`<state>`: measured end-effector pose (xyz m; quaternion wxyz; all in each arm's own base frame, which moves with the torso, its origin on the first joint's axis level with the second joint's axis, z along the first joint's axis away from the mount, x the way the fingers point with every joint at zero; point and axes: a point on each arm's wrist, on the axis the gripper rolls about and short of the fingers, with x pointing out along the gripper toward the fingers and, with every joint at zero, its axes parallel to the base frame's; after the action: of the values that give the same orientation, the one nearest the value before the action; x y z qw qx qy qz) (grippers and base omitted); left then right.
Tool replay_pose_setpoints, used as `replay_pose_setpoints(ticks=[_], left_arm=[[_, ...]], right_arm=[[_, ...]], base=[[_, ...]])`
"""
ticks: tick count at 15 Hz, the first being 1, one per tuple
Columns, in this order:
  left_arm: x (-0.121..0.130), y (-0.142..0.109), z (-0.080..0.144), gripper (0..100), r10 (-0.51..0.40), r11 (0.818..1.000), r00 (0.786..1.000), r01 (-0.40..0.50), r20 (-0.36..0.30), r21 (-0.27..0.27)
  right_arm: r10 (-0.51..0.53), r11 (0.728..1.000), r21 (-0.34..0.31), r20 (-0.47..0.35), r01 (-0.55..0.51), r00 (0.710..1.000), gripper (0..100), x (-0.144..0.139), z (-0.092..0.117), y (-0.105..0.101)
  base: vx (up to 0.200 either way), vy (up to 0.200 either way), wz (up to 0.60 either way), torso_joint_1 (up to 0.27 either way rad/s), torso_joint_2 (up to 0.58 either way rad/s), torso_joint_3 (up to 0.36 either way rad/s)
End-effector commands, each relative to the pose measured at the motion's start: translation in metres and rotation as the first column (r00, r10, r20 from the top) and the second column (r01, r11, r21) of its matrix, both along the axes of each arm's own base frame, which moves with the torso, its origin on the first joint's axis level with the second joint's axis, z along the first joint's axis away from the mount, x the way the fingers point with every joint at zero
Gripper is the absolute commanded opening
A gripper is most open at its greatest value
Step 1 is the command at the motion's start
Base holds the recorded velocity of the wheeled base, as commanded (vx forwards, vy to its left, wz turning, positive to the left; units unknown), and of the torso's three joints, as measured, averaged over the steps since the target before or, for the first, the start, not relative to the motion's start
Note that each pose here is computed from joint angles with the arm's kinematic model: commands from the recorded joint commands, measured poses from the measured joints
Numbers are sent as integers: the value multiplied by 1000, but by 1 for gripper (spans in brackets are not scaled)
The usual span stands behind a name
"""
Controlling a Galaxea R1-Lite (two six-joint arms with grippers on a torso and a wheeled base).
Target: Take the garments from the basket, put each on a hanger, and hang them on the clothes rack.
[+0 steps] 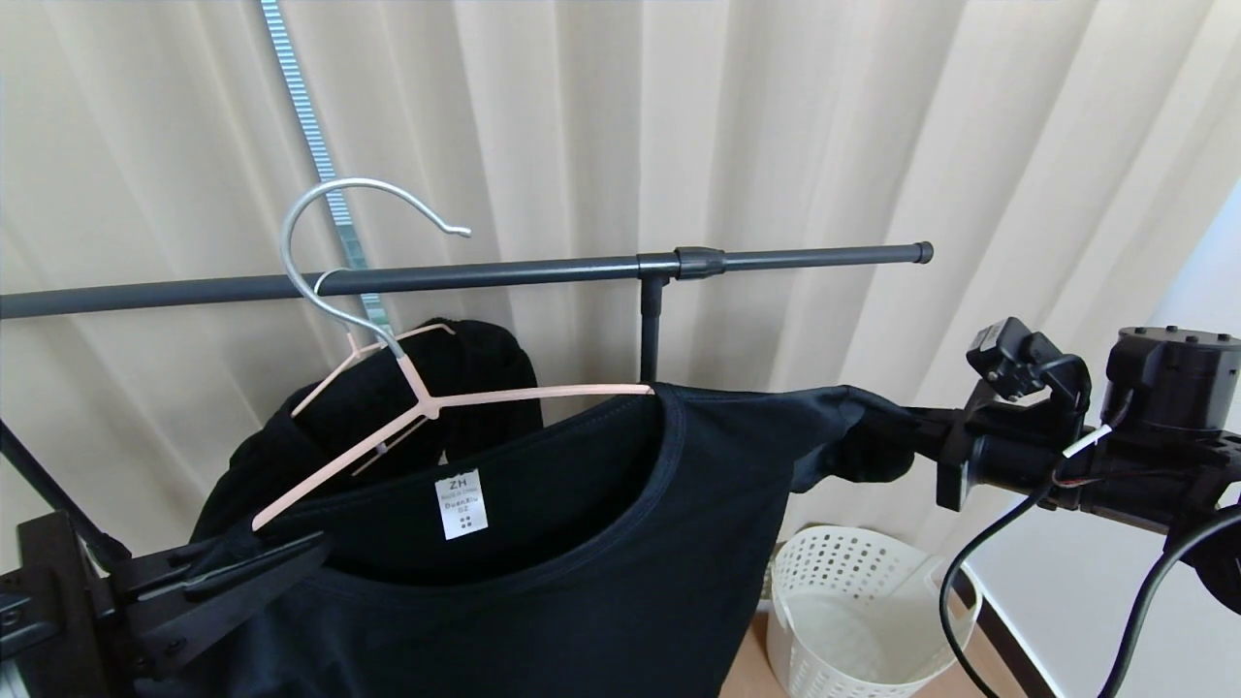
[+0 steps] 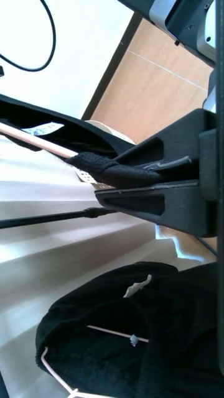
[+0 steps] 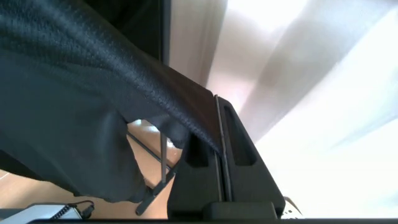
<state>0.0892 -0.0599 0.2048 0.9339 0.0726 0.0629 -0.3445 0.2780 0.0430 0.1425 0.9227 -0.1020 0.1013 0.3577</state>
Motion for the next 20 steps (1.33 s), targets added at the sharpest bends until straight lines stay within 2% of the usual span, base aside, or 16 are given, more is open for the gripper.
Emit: replay_pose_setpoints(ticks=[1, 5, 6, 12, 14, 18, 20], left_arm=[[0, 0, 0, 0, 0, 1000, 1000, 0, -2, -2], [2, 2, 1, 0, 26, 1000, 1000, -26, -10, -13], [3, 3, 1, 0, 37, 999, 999, -37, -10, -13], [11, 5, -1, 0, 94, 996, 995, -94, -29, -3], [19, 4, -5, 0, 117, 993, 991, -116, -62, 15], [31, 1, -3, 0, 146, 989, 982, -149, -117, -15], [37, 1, -6, 0, 178, 984, 974, -180, -138, -1]], right_arm=[[0, 1000, -2, -7, 0, 1000, 0, -1, -2, 0], [1, 1000, -9, -14, -1, 1000, 0, -4, -3, 0], [4, 1000, -13, -8, -4, 1000, 100, -4, -3, 0], [23, 999, -30, 16, -23, 1000, 100, -13, -1, 2], [65, 998, -24, 32, -64, 997, 100, -21, 4, 8], [125, 992, -21, 60, -124, 990, 100, -39, 12, 21], [160, 987, -18, 81, -159, 984, 100, -48, 18, 28]], base=[[0, 0, 0, 0, 0, 0], [0, 0, 0, 0, 0, 0], [0, 0, 0, 0, 0, 0], [0, 0, 0, 0, 0, 0], [0, 0, 0, 0, 0, 0], [0, 0, 0, 0, 0, 0], [0, 0, 0, 0, 0, 0]])
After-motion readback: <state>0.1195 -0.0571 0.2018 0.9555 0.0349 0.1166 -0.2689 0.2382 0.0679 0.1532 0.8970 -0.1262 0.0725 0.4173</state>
